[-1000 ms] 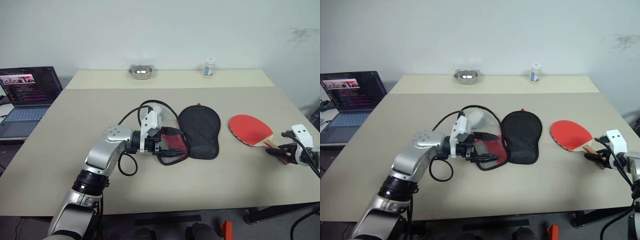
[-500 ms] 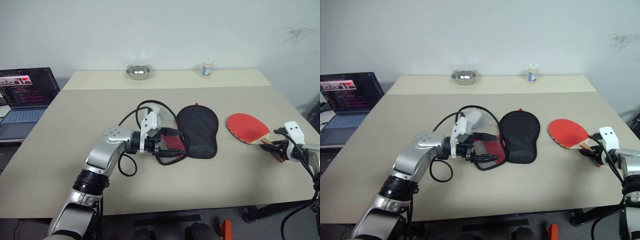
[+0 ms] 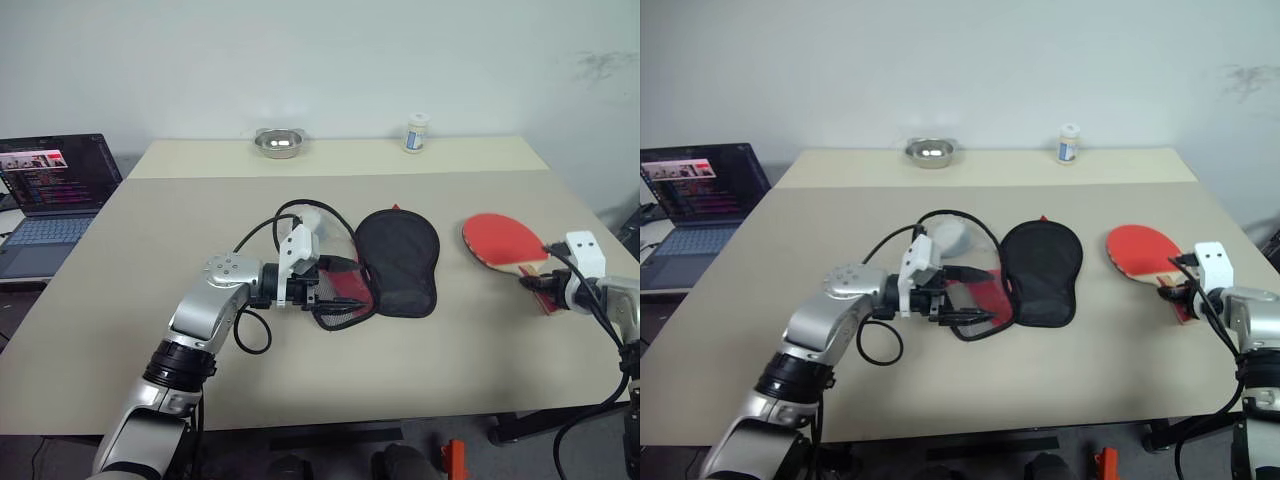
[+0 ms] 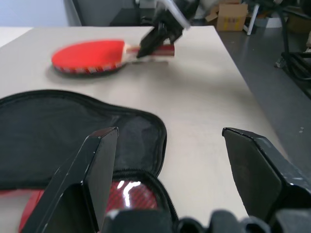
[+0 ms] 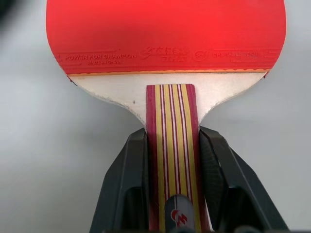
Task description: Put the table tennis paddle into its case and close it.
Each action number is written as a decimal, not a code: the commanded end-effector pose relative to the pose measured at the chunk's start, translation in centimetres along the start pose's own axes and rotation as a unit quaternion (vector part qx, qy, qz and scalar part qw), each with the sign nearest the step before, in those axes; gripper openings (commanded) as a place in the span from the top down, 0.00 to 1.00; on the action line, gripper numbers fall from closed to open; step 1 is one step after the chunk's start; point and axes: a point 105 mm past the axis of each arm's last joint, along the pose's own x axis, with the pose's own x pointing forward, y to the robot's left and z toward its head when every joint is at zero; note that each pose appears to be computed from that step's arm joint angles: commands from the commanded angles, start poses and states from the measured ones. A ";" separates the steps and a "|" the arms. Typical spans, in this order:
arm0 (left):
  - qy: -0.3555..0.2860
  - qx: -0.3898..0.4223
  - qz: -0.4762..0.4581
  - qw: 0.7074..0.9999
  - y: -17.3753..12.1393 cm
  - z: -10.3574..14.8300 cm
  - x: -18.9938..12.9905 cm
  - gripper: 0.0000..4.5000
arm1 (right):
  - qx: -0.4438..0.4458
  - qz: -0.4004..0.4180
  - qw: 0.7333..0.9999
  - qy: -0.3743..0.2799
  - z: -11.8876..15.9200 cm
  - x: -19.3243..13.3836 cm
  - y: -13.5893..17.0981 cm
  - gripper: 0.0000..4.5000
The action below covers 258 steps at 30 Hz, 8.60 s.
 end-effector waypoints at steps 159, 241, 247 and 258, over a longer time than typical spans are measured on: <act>0.030 -0.022 0.059 0.998 1.8 -0.4 -4.2 1.00 | 0.096 0.251 0.963 0.033 -0.8 7.4 16.8 0.93; 0.034 -0.065 0.061 0.995 0.7 0.9 -7.5 0.49 | -0.156 0.430 0.887 -0.066 -1.5 0.6 28.7 0.00; 0.037 -0.048 0.117 0.991 2.5 1.8 -9.3 0.02 | -0.180 0.421 0.888 -0.054 -3.6 1.8 29.0 0.00; 0.113 -0.068 0.203 0.970 6.4 -2.6 -11.4 0.01 | -0.180 0.424 0.885 -0.062 -3.7 1.7 29.8 0.00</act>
